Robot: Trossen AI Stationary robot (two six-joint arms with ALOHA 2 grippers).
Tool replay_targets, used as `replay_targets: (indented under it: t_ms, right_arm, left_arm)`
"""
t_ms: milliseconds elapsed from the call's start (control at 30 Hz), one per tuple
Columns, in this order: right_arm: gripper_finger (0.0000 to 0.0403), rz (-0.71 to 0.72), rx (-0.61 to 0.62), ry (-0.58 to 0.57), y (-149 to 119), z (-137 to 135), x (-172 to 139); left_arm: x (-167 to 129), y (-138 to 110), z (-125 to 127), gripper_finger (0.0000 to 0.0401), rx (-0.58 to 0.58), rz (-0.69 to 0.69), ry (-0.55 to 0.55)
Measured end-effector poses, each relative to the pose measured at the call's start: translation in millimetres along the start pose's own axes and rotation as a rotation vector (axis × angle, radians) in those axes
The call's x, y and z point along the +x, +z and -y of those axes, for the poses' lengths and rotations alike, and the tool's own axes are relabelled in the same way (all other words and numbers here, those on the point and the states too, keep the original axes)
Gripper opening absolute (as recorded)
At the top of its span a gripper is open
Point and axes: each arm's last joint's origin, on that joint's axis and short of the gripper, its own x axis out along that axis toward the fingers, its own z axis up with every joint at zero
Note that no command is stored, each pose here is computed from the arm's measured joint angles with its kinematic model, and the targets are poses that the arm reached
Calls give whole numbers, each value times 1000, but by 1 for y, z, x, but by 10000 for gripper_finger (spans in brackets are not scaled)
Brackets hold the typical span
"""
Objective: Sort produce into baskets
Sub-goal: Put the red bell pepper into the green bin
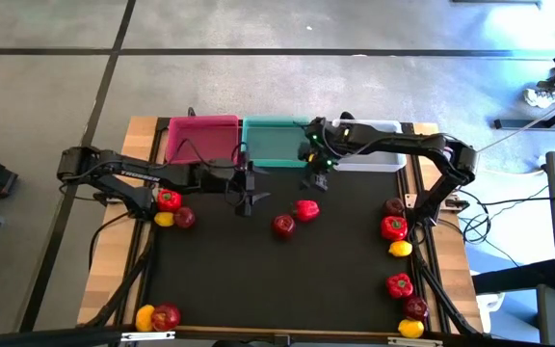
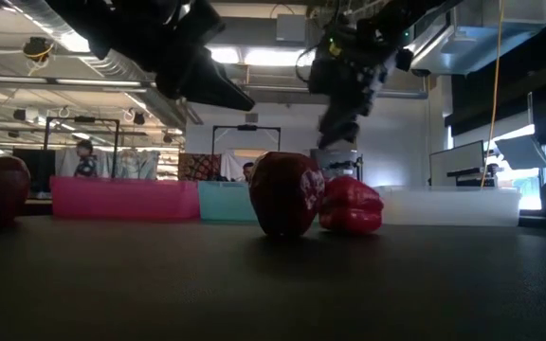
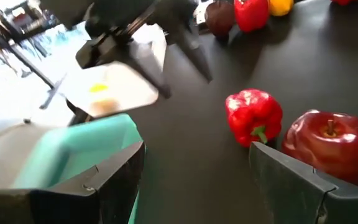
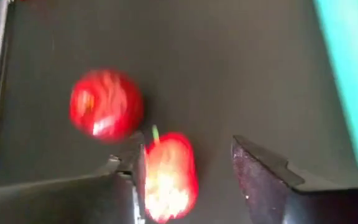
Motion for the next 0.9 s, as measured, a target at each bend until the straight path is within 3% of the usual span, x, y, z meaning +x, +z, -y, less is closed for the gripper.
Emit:
replay_targets:
  t_ms: [200,367,567,767,900]
  right_arm:
    - [234,-162,83,14,-16,-9,3]
    - [269,-189,-111,32,-14,-39,18]
    - [281,-158,-272,-96,-9,-62,30]
    - [282,-141,-313,-120,-8,-73,36]
    - [285,-153,-285,-276,-9,-77,38]
  left_arm:
    - [0,-1,1,285,-69,-15,-7]
    - [0,-2,1,285,-88,-21,-8]
    - [0,-2,1,285,-89,-21,-7]
    - [0,-2,1,285,-90,-21,-7]
    - [0,-2,1,285,-113,-22,-7]
